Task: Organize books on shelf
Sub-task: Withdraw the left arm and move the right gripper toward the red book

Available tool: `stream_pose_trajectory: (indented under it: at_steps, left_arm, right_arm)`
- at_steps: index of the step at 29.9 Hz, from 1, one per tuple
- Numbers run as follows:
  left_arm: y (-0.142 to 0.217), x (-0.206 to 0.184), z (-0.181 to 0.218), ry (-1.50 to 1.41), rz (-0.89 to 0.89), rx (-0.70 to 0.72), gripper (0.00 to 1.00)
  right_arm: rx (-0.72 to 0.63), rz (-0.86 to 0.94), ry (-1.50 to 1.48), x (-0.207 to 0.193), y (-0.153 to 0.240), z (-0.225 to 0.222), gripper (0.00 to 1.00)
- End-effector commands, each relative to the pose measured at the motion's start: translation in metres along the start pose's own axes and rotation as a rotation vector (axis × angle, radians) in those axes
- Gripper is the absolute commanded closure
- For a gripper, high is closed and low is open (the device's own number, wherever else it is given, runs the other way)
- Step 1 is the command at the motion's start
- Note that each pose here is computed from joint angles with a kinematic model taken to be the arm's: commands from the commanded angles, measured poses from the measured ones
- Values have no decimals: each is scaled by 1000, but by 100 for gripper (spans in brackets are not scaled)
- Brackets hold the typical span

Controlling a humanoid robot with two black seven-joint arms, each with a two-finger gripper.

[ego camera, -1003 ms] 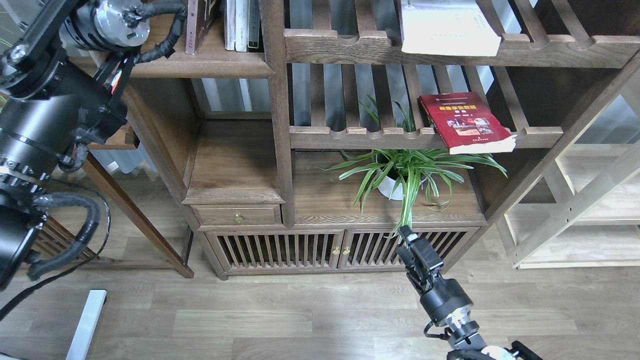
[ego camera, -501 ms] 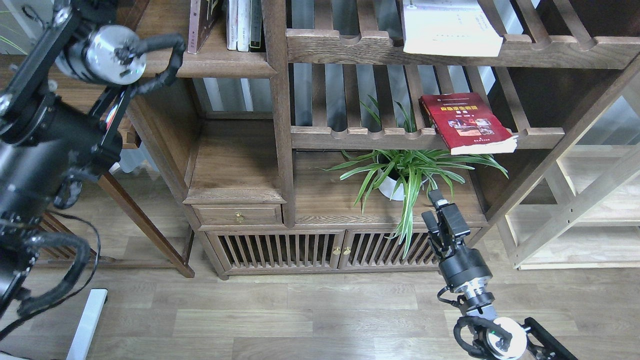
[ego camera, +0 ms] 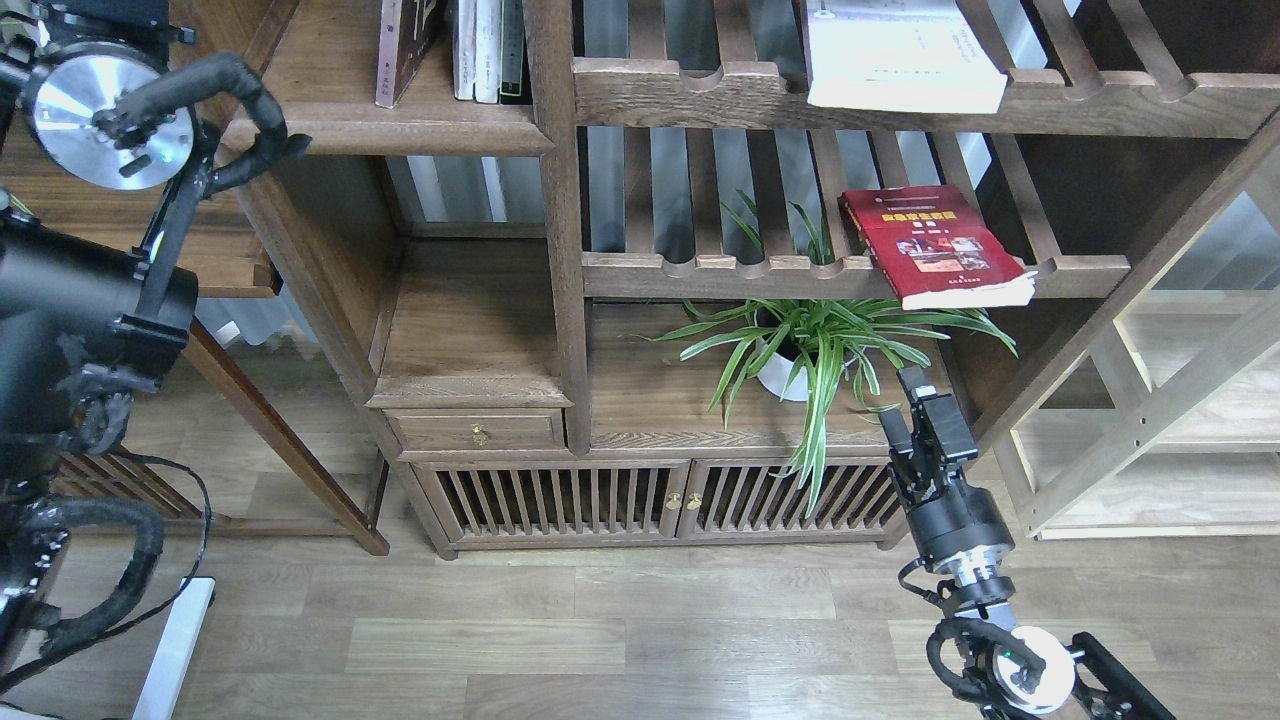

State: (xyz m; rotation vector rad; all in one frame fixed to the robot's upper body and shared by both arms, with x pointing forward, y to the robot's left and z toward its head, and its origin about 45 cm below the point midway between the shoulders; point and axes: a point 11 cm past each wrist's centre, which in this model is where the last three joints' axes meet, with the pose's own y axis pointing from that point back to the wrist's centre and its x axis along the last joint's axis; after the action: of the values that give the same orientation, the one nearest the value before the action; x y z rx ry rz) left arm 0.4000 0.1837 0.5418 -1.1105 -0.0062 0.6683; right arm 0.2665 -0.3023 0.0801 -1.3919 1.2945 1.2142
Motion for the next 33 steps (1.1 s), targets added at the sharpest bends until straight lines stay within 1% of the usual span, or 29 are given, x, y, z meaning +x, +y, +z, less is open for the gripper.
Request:
stream_pose_trajectory:
  at_steps: [1,3,6,8,13,15,18,20,23,30,33]
  left_arm:
    - [6,-9,2,68,-112,-8,10]
    - [15,-8,0,103,-142,-6,10]
    - [40,-5,-7,131,-147,32,8]
    - [54,-9,-12,151,-143,47,2]
    - [83,-15,-29,212,-111,69,1]
    - [86,-18,-33,237,-105,57,1]
    - [103,-25,-44,292,-81,58,1]
    - [117,-31,-55,315,-83,100,1]
    - [141,-32,-75,337,-63,200,1]
    - [211,-31,-121,393,40,518,1]
    - [235,-30,-129,415,83,597,1]
  right_arm:
    - [17,-11,-4,-3,-4,-5,9]
    - [28,-15,-4,-5,-5,-9,9]
    - [46,-23,-4,-7,-8,-14,9]
    - [55,-35,-2,-11,-12,-17,9]
    - [66,-63,-2,-20,-22,-21,9]
    - [74,-40,-16,-19,-26,-22,10]
    - [80,4,-31,-23,-41,-23,10]
    - [77,33,-28,-24,-48,-22,9]
    - [79,65,-21,-26,-60,-25,9]
    - [91,108,-6,-28,-81,-31,9]
    - [103,139,5,-27,-91,-37,9]
